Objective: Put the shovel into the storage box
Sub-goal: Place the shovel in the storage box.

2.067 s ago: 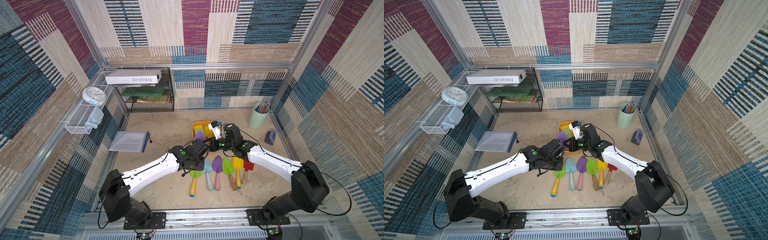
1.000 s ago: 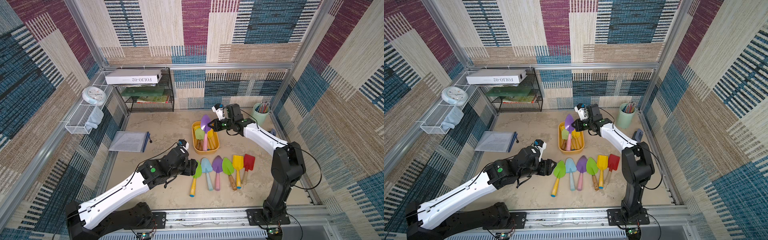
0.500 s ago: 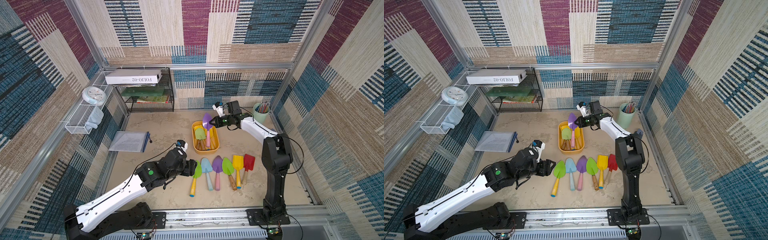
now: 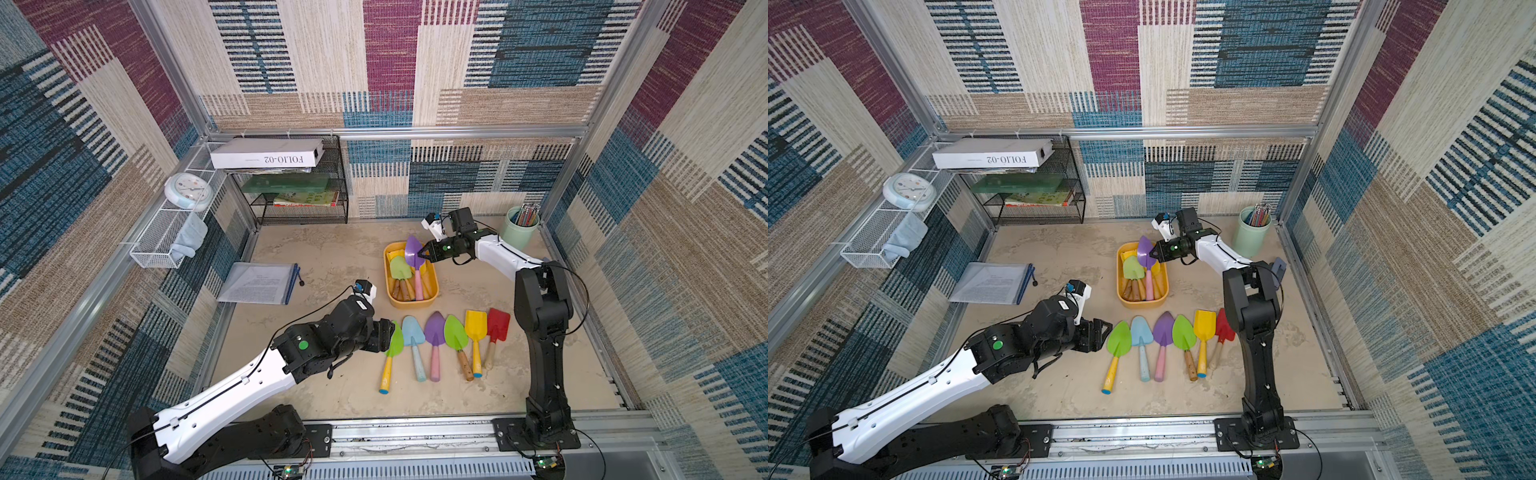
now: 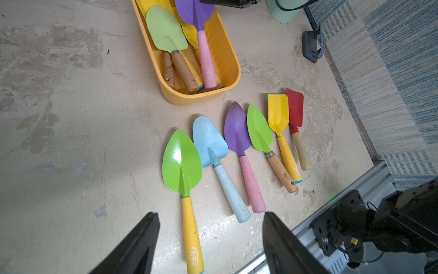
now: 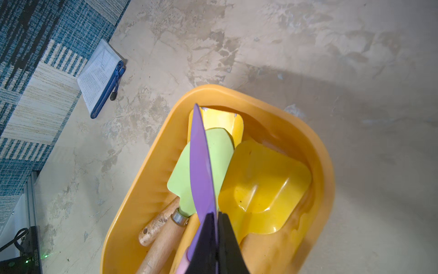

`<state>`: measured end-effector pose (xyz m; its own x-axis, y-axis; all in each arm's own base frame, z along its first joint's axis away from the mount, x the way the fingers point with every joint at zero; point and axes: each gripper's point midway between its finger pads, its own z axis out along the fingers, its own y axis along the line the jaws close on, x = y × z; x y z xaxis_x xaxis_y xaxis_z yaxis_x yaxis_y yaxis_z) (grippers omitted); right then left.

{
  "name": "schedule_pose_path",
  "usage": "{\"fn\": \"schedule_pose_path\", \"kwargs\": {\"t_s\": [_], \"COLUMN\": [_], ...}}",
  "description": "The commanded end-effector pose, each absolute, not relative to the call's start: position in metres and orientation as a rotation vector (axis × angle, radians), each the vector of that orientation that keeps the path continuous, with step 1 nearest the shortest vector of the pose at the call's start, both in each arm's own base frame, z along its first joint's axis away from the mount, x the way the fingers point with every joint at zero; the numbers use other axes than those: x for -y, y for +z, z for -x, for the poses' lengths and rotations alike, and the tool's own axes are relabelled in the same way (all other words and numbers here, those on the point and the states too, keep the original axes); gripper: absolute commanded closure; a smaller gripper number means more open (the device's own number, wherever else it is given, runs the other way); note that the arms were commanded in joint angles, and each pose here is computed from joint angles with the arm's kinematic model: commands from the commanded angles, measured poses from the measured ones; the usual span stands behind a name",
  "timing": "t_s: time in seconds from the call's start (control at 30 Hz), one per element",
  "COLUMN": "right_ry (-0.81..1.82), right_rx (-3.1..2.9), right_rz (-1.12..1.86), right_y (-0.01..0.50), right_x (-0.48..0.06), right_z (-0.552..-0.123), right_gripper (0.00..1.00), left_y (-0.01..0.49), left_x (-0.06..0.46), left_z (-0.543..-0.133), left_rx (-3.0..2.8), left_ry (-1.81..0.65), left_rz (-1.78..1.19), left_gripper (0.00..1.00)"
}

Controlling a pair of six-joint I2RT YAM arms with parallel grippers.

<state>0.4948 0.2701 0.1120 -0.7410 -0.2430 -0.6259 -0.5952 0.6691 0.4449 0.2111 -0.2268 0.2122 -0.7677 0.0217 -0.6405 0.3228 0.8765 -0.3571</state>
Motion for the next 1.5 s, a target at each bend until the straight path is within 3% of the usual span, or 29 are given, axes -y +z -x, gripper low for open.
{"fn": "schedule_pose_path", "kwargs": {"t_s": [0.0, 0.37, 0.6, 0.83, 1.47], "right_ry": [0.892, 0.851, 0.821, 0.795, 0.726], "right_rx": [-2.361, -2.424, -2.462, -2.475, -2.462], "right_rz": [0.663, 0.632, 0.62, 0.615, 0.608], "right_y": [0.104, 0.084, 0.075, 0.074, 0.1], "right_x": [-0.271, -0.266, -0.263, -0.26, -0.251], "right_z": [-0.494, -0.497, -0.499, -0.499, -0.496], "right_gripper": [1.0, 0.99, 0.79, 0.69, 0.64], "left_y": [0.216, 0.214, 0.212, 0.209, 0.163], "left_x": [0.23, 0.231, 0.235, 0.235, 0.231], "left_z": [-0.213, -0.214, -0.213, -0.212, -0.204], "left_rx": [-2.373, -2.394, -2.415, -2.431, -2.625], "left_ry": [-0.61, -0.6, -0.601, -0.598, -0.488], "left_rz": [-0.257, -0.26, -0.272, -0.277, -0.24], "left_gripper": [0.27, 0.27, 0.27, 0.27, 0.27]}}
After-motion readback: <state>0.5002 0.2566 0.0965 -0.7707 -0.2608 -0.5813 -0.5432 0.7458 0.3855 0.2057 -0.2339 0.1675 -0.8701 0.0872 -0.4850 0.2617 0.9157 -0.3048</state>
